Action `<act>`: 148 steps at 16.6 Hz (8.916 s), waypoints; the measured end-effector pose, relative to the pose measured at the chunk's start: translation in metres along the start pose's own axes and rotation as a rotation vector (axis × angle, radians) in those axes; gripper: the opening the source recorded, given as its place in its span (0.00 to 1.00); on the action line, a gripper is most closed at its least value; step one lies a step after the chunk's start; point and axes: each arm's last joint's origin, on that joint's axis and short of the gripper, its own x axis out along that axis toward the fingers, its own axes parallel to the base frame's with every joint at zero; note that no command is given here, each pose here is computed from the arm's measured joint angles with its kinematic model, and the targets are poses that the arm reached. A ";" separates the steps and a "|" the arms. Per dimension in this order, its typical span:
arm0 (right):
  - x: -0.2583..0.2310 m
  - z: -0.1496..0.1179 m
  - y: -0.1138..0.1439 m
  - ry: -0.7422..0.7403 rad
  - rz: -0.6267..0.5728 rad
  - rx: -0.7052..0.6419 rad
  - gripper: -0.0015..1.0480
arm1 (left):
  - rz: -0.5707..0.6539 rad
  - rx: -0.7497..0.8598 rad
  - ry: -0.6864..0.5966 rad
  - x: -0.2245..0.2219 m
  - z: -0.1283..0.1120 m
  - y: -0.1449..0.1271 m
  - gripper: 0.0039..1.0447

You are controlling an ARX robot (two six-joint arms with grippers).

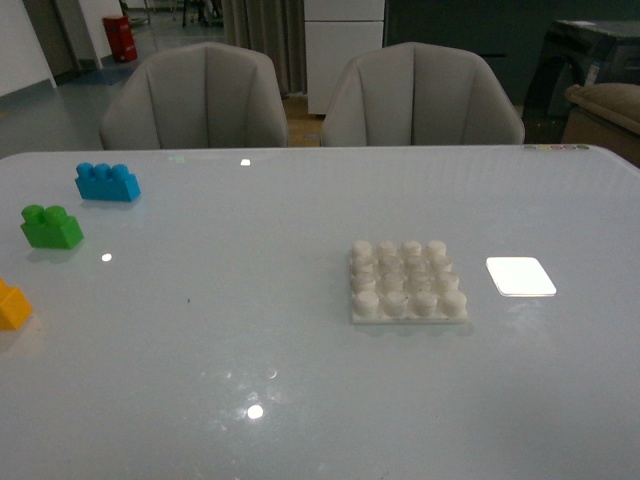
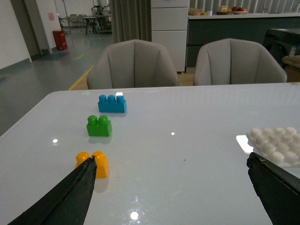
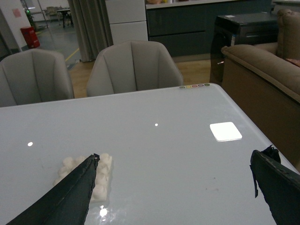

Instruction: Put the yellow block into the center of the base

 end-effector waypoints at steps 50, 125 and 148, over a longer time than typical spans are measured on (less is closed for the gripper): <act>0.288 -0.148 0.236 0.971 0.477 -0.037 0.94 | 0.000 0.000 0.000 0.000 0.000 0.000 0.94; -0.063 -0.056 -0.006 -0.061 0.058 -0.064 0.95 | 0.010 -0.003 0.022 0.000 -0.001 0.000 0.94; -0.063 -0.056 -0.006 -0.061 0.059 -0.064 0.94 | 0.136 -0.068 0.636 0.270 -0.047 0.167 0.94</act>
